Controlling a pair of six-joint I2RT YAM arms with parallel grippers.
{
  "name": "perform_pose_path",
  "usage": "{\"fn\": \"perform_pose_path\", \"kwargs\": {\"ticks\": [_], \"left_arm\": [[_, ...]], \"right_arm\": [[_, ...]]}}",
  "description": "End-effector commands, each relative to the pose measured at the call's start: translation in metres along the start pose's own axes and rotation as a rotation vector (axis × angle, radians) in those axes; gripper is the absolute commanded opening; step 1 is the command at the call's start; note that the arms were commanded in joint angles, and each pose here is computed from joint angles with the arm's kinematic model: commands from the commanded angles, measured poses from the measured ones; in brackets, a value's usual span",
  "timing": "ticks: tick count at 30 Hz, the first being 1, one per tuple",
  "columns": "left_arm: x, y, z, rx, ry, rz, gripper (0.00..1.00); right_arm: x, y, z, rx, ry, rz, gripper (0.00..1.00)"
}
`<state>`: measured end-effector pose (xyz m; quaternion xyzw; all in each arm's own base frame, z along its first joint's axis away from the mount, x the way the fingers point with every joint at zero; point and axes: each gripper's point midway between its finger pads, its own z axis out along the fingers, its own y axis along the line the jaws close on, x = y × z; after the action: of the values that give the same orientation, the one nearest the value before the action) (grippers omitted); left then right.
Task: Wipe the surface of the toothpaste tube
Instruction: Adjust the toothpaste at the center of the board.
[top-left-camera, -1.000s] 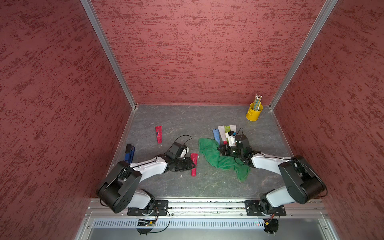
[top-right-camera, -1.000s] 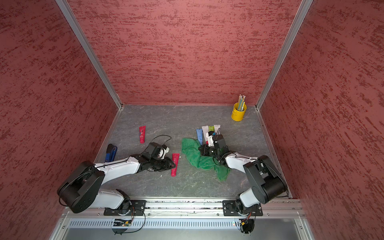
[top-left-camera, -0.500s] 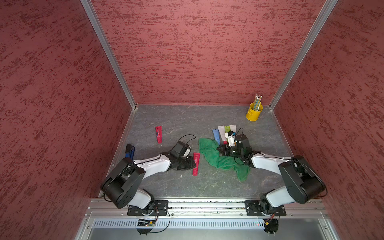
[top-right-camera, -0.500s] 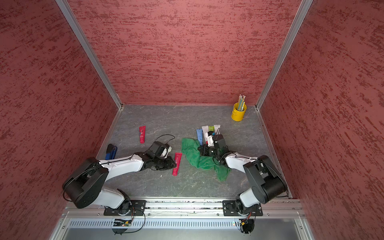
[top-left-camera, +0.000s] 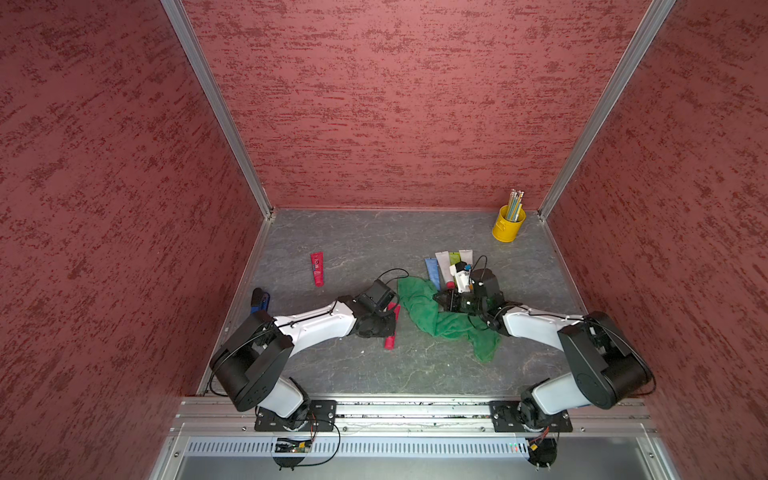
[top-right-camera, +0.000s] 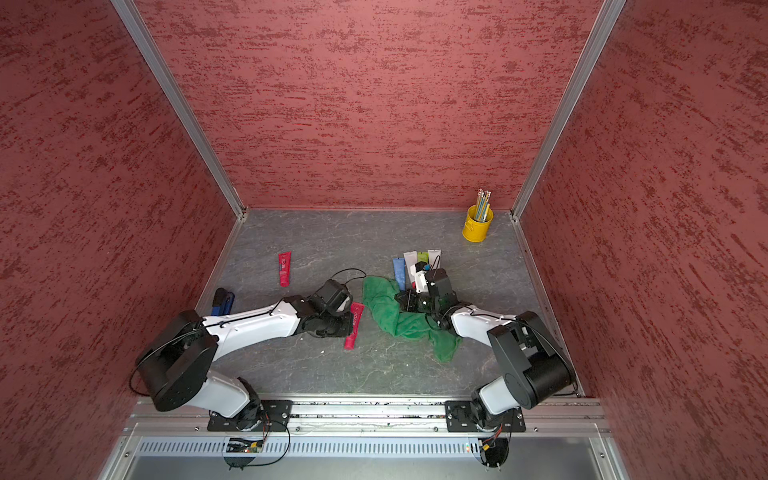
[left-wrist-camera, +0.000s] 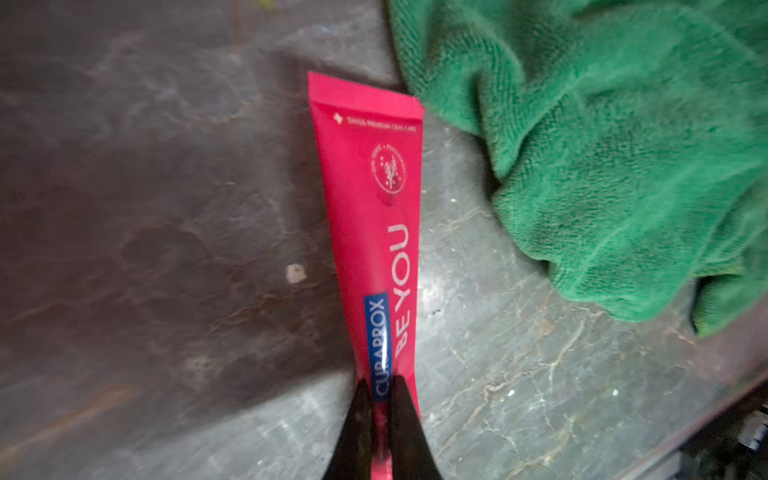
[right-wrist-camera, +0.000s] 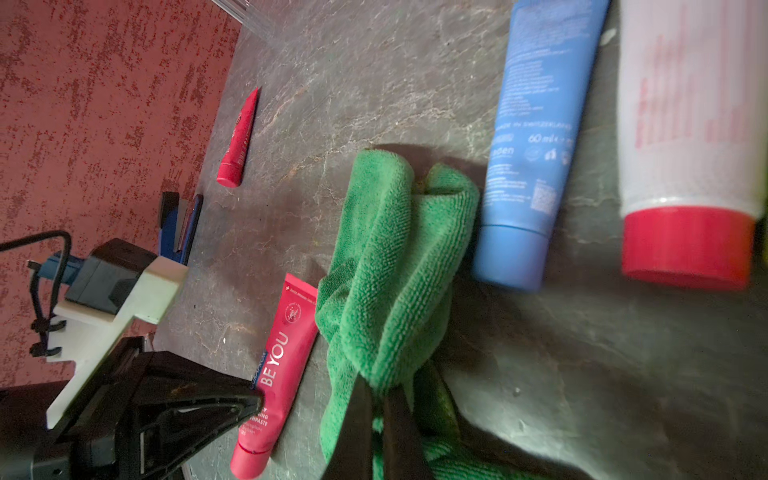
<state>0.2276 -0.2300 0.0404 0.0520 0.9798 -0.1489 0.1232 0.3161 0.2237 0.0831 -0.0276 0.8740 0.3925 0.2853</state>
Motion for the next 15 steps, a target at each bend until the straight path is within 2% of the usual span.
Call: {"fn": "perform_pose_path", "kwargs": {"ticks": [1, 5, 8, 15], "left_arm": [[-0.003, 0.035, -0.027, -0.253, -0.014, 0.067, 0.0], [-0.015, 0.054, -0.059, -0.473, -0.036, 0.125, 0.0], [-0.021, 0.064, -0.069, -0.612, -0.026, 0.162, 0.0], [-0.028, 0.062, -0.053, -0.846, 0.011, 0.274, 0.0]], "right_arm": [[-0.007, 0.009, -0.006, -0.031, -0.028, -0.016, 0.0], [-0.007, 0.011, -0.007, -0.038, -0.031, -0.017, 0.0], [-0.008, 0.011, -0.007, -0.039, -0.032, -0.017, 0.0], [-0.007, 0.009, -0.007, -0.029, -0.03, -0.018, 0.0]]}}
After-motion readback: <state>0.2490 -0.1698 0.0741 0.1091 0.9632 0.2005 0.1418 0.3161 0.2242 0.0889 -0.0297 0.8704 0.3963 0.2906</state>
